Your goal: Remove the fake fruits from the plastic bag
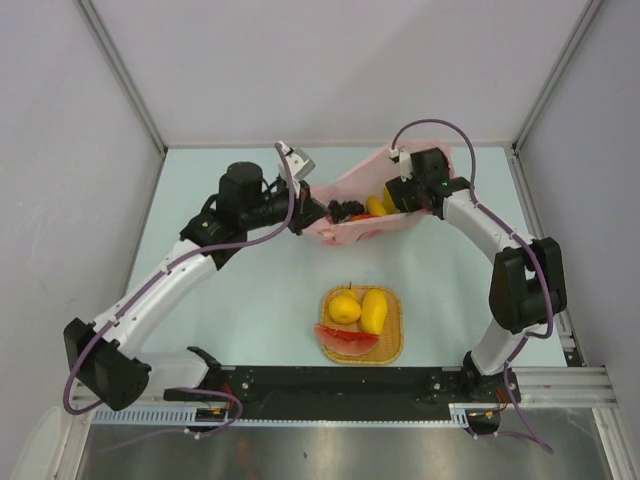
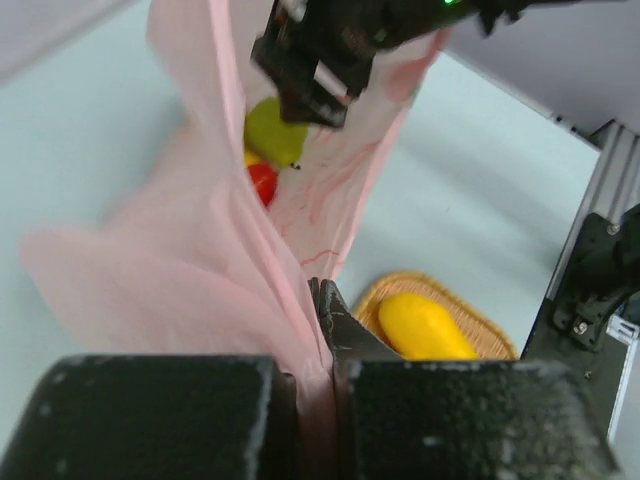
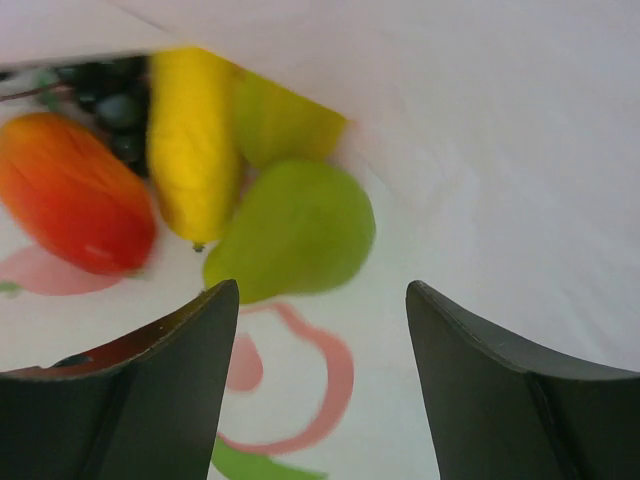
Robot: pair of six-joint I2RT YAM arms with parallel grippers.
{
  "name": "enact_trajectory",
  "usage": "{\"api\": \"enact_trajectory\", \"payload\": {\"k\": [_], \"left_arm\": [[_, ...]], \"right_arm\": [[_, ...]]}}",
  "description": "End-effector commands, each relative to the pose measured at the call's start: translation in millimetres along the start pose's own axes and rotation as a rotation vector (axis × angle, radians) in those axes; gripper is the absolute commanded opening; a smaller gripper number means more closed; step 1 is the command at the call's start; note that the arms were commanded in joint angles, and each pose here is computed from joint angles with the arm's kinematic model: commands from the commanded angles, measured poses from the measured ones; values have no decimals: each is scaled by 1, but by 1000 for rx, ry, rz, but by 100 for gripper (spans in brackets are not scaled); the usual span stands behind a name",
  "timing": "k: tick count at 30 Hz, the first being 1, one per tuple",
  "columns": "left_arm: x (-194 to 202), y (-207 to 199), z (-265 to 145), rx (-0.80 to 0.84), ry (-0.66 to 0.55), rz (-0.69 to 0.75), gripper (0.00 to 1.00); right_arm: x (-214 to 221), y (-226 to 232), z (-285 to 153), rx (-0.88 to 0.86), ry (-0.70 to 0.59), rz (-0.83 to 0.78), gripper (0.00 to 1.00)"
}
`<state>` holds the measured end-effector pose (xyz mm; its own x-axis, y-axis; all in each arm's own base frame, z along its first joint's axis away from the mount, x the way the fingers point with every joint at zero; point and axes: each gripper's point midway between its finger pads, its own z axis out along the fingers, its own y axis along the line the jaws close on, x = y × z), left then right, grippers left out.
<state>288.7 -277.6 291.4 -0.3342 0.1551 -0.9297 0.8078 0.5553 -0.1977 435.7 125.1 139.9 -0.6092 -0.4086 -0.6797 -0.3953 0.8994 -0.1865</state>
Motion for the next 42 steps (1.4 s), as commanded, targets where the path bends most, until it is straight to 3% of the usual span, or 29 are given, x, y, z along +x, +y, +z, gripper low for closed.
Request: {"api": "enact_trajectory", "payload": {"k": [1, 5, 9, 12, 15, 21, 24, 25, 32, 35, 38, 42], "left_arm": [[-33, -7, 17, 78, -112, 74, 0], [-22, -9, 31, 116, -79, 104, 3], [-3, 5, 40, 78, 6, 138, 6], [7, 19, 45, 32, 41, 160, 6], [11, 30, 47, 12, 72, 159, 0], [52, 39, 21, -3, 183, 297, 0], [79, 45, 8, -14, 249, 400, 0], [97, 47, 5, -14, 289, 399, 0], [143, 38, -14, 44, 413, 384, 0], [155, 37, -15, 64, 442, 371, 0], [153, 38, -8, 73, 443, 364, 0], [154, 41, 1, 75, 443, 353, 0]], "right_arm": [[8, 13, -13, -70, 46, 8, 72], [-18, 29, 4, -130, -70, -48, 72], [-25, 51, 20, -171, -78, -49, 73], [-18, 83, 24, -238, -57, -137, 75], [-15, 91, 39, -196, -48, -145, 79], [-36, 84, 51, -104, -120, -190, 79], [-18, 108, 31, -191, -71, -295, 73], [10, 122, 26, -218, -15, -333, 72], [57, 118, -17, -226, 28, -318, 71], [51, 104, -11, -190, 5, -306, 72], [16, 84, -2, -141, -125, -240, 73], [-10, 70, 11, -90, -190, -211, 73]]}}
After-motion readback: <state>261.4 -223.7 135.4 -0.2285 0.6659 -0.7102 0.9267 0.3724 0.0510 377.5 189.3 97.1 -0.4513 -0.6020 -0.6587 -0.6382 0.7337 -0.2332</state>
